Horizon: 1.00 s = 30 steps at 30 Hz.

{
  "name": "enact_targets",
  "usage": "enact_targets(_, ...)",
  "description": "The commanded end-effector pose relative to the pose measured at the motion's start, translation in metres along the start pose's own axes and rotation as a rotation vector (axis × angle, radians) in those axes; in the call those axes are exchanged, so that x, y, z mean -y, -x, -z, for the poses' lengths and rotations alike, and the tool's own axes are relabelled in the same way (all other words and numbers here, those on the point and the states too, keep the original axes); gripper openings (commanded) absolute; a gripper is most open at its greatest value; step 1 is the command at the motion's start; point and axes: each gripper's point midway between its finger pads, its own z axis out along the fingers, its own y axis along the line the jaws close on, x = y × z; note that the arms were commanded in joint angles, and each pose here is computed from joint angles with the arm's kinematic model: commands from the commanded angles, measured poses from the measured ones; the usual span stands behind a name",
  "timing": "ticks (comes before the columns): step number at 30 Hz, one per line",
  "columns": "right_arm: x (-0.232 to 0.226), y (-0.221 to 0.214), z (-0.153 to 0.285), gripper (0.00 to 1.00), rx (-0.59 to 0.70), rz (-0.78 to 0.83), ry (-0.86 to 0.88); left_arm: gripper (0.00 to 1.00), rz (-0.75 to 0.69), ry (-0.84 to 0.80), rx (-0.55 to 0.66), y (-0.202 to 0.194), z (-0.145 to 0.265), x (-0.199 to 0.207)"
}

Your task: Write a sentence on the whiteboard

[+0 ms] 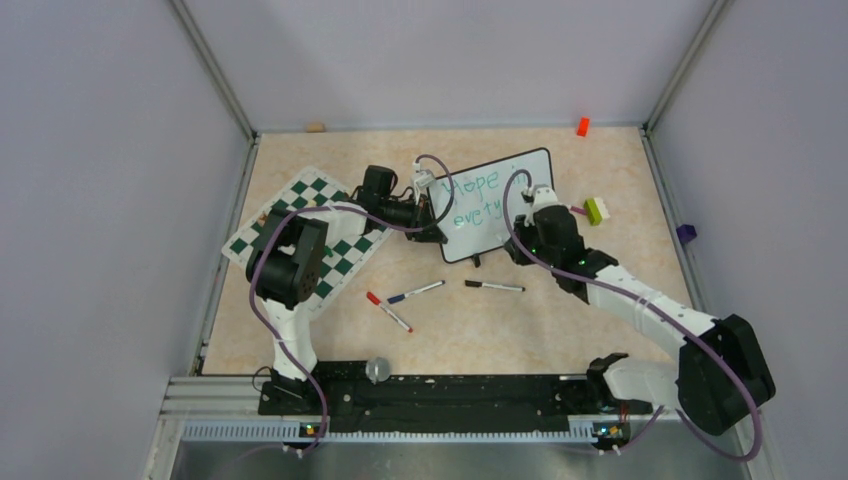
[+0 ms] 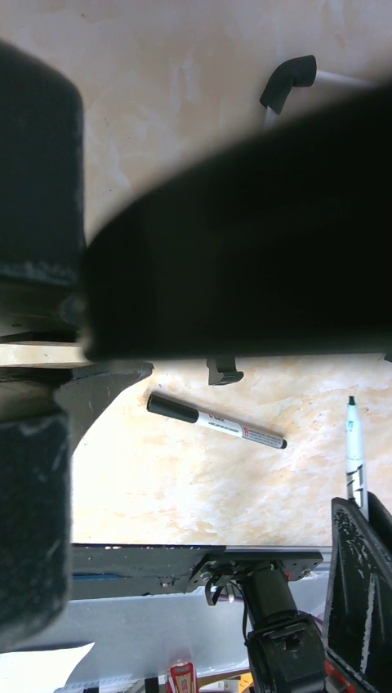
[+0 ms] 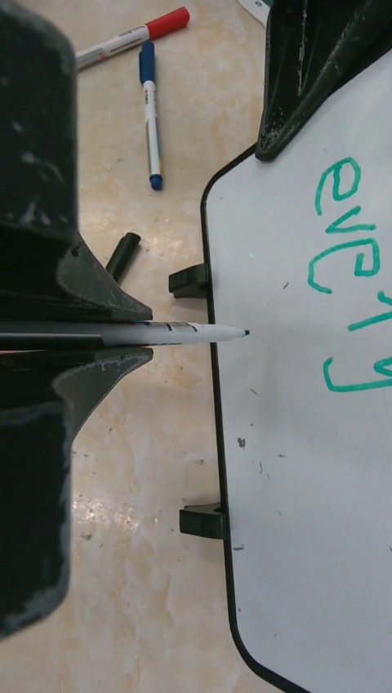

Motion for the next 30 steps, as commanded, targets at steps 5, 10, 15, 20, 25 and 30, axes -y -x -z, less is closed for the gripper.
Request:
enact_targets(5, -0.025, 0.03, -0.007, 0.0, 0.112, 0.0, 0.052, 0.0, -0.03, -0.006, -0.031, -0.006, -0.005, 0.007)
enact_targets(10, -0.029, 0.037, -0.013, 0.0, 0.115, 0.003, 0.054, 0.0, -0.031, -0.007, -0.031, -0.005, -0.005, 0.007)
enact_targets(15, -0.031, 0.041, -0.017, 0.0, 0.117, 0.007, 0.053, 0.0, -0.031, -0.007, -0.032, -0.006, -0.006, 0.007)
enact_targets(20, -0.031, 0.043, -0.021, 0.0, 0.118, 0.008, 0.047, 0.0, -0.032, -0.008, -0.032, -0.006, -0.006, 0.008)
enact_targets(25, -0.029, 0.046, -0.025, 0.0, 0.121, 0.012, 0.035, 0.0, -0.032, -0.008, -0.032, -0.006, -0.006, 0.007)
enact_targets(30, -0.026, 0.044, -0.031, 0.0, 0.113, 0.019, 0.013, 0.0, -0.033, -0.007, -0.032, -0.006, -0.006, 0.007)
